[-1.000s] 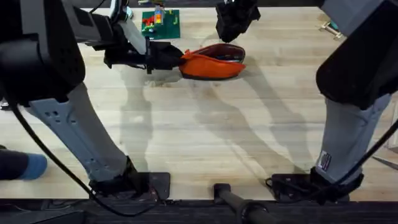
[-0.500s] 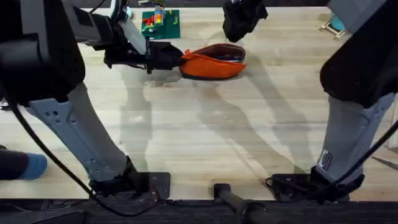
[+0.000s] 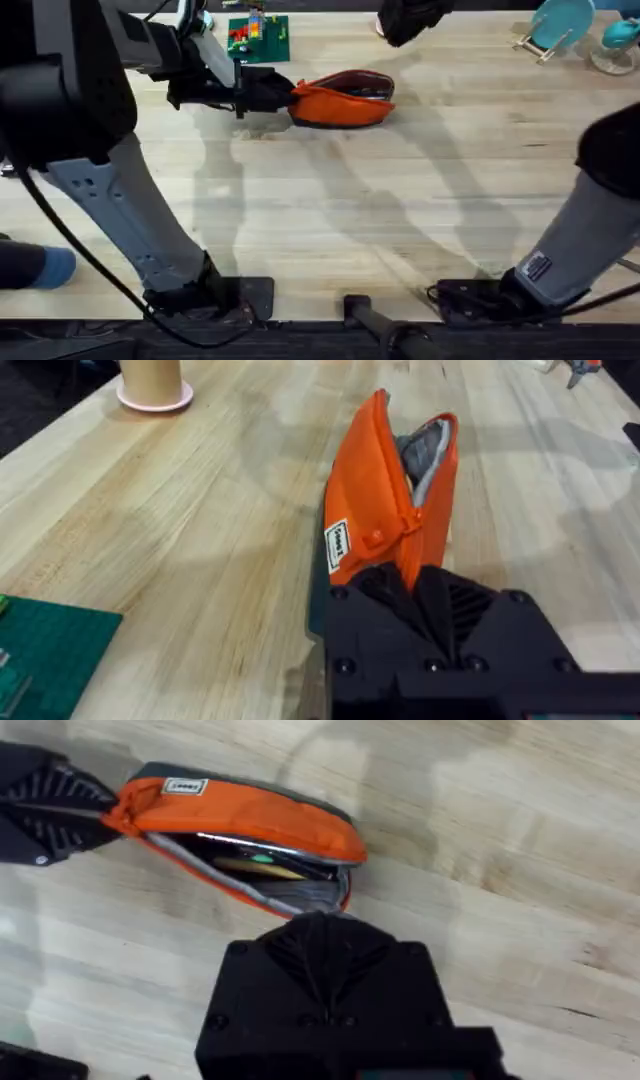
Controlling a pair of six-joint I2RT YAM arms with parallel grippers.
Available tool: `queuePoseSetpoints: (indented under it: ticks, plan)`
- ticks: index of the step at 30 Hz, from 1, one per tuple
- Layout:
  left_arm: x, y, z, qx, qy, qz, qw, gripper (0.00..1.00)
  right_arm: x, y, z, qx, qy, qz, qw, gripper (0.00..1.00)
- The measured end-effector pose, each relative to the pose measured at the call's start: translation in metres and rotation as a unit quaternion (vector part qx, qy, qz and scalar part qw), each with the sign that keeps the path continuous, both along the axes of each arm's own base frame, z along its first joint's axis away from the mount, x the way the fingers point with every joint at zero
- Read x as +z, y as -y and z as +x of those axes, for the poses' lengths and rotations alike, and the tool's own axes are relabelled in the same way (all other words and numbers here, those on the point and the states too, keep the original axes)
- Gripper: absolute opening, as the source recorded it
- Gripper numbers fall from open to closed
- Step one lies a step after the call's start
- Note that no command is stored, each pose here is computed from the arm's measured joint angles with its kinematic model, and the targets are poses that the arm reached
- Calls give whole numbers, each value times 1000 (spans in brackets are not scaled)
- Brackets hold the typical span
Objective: Unzip the bag, pick up the pens from the table one at a time and place them inside, then zip the bag closed.
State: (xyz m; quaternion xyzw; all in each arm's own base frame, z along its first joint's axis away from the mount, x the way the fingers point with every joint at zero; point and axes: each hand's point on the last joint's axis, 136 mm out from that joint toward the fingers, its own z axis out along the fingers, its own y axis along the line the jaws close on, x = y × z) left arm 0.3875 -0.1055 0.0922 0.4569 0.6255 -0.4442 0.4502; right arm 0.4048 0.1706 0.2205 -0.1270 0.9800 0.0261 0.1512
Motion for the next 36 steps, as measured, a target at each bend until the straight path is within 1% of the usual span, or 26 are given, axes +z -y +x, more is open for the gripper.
queuePoseSetpoints:
  ticks: [3, 7, 8, 9, 10, 12, 15, 16, 18, 22, 36]
  plan:
    - [0, 0, 1, 0, 4, 1, 1000, 42, 11, -3, -6, 6, 10, 4, 1000, 34]
    - [0, 0, 1, 0, 6, 1, 1000, 42, 25, -8, -20, 17, 16, 8, 1000, 34]
    - [0, 0, 1, 0, 6, 1, 1000, 42, 29, -8, -25, 19, 16, 8, 1000, 45]
    - [0, 0, 1, 0, 6, 1, 1000, 42, 32, -8, -30, 21, 15, 8, 1000, 80]
    - [0, 0, 1, 0, 6, 1, 1000, 43, 36, -7, -35, 22, 14, 8, 1000, 166]
    - [0, 0, 1, 0, 5, 1, 1000, 42, 44, -6, -44, 25, 15, 9, 1000, 435]
    - [0, 0, 1, 0, 5, 1, 1000, 42, 56, -3, -55, 28, 23, 12, 999, 871]
    - [0, 0, 1, 0, 5, 1, 1000, 42, 61, -1, -58, 29, 27, 14, 999, 965]
    - [0, 0, 2, 0, 7, 1, 1000, 42, 68, 0, -63, 29, 32, 17, 999, 993]
    - [0, -1, 3, 1, 13, 2, 1000, 42, 77, 2, -67, 29, 43, 22, 998, 996]
    - [0, -1, 4, 1, 15, 2, 1000, 42, 78, 1, -66, 31, 47, 24, 998, 995]
